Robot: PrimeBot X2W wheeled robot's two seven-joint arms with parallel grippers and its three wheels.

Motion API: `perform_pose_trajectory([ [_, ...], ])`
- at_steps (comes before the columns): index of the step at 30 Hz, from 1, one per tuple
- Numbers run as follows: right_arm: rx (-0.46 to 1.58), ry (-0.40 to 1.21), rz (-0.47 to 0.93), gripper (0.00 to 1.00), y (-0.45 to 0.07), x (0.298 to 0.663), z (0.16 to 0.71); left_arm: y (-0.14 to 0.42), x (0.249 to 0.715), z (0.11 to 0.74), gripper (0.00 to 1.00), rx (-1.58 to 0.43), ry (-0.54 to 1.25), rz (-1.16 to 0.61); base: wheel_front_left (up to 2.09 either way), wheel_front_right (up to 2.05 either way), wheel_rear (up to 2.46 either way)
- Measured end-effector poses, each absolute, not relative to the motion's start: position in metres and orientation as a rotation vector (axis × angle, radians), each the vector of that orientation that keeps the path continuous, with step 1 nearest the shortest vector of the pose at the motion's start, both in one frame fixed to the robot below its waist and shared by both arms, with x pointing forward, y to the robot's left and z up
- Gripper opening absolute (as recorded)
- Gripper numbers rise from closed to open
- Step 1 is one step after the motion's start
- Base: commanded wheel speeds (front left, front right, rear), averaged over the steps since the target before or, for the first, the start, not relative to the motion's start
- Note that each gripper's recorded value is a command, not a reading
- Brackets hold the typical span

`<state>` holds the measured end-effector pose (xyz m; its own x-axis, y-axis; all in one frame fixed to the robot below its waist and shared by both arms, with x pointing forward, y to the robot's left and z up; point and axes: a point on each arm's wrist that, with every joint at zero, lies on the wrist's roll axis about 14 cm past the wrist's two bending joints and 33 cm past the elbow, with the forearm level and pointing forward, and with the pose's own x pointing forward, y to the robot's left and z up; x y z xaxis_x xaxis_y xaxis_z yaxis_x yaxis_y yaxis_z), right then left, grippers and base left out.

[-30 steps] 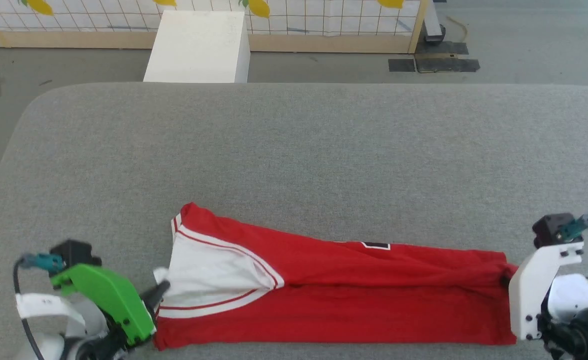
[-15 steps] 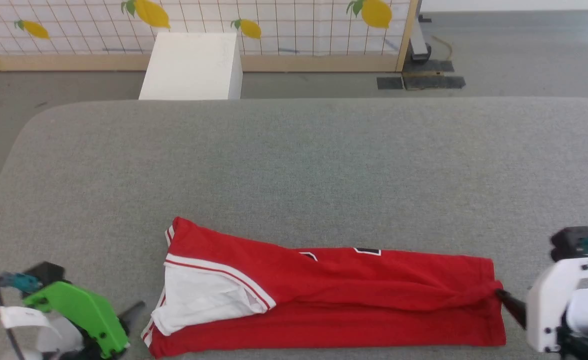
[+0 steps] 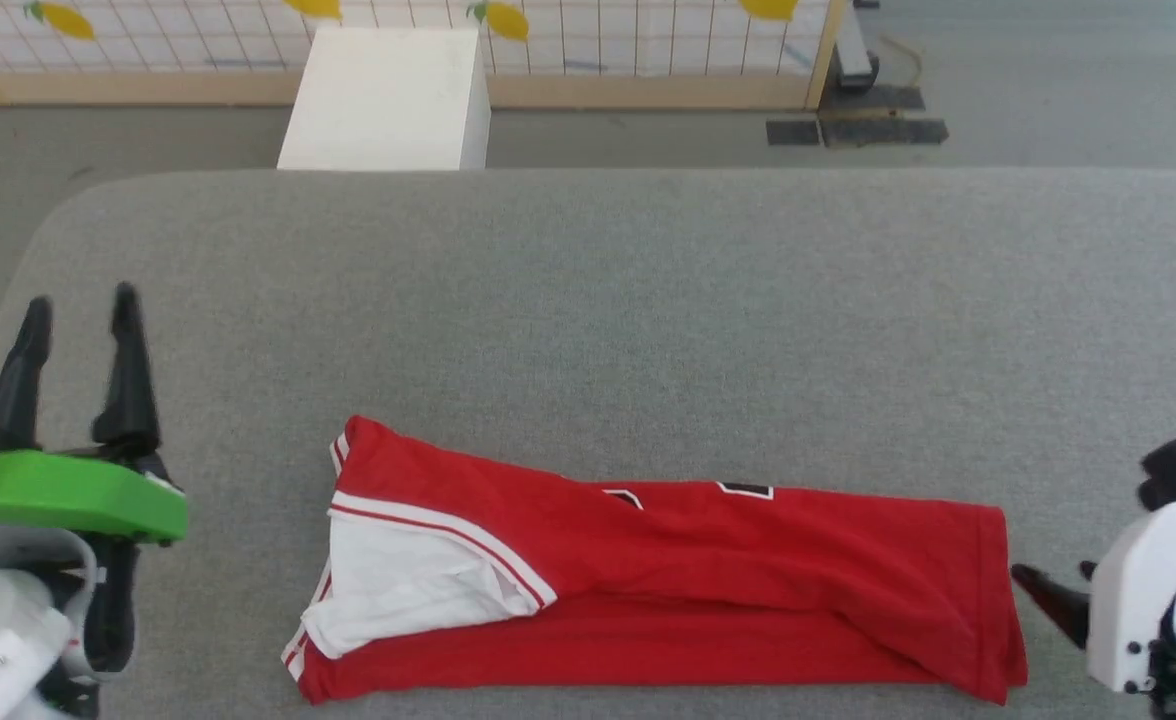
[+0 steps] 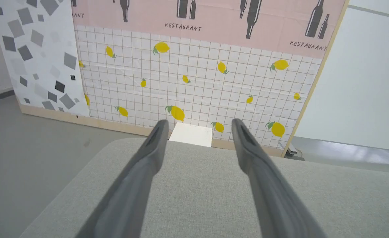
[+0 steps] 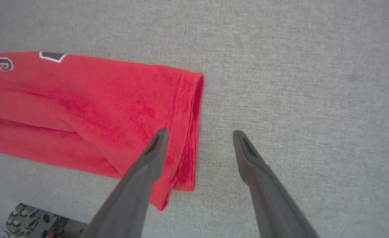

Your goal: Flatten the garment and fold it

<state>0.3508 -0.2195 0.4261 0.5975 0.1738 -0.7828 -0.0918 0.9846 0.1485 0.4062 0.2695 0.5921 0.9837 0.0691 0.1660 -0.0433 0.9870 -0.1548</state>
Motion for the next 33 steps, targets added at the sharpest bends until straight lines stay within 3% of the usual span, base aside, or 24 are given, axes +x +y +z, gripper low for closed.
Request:
perform_pose_trajectory([
  [9,0.062,1.068,0.236,1.00,-0.200,0.345,0.381,0.260,0.422,0.575,1.00,-0.079,-0.210,0.023,0.00,0.00,0.00],
  [23,0.083,1.088,0.384,1.00,-0.153,0.345,0.371,0.263,0.420,0.564,1.00,-0.095,-0.204,0.049,0.00,0.00,0.00],
  [24,0.078,1.091,0.382,0.93,-0.155,0.345,0.371,0.264,0.420,0.563,1.00,-0.094,-0.203,0.053,0.00,0.00,0.00],
  [25,0.074,1.092,0.379,0.02,-0.156,0.346,0.371,0.264,0.419,0.563,1.00,-0.097,-0.204,0.056,0.00,0.00,0.00],
  [33,0.101,1.083,0.266,0.00,-0.188,0.354,0.372,0.268,0.415,0.557,1.00,-0.102,-0.192,0.073,0.00,0.00,0.00],
])
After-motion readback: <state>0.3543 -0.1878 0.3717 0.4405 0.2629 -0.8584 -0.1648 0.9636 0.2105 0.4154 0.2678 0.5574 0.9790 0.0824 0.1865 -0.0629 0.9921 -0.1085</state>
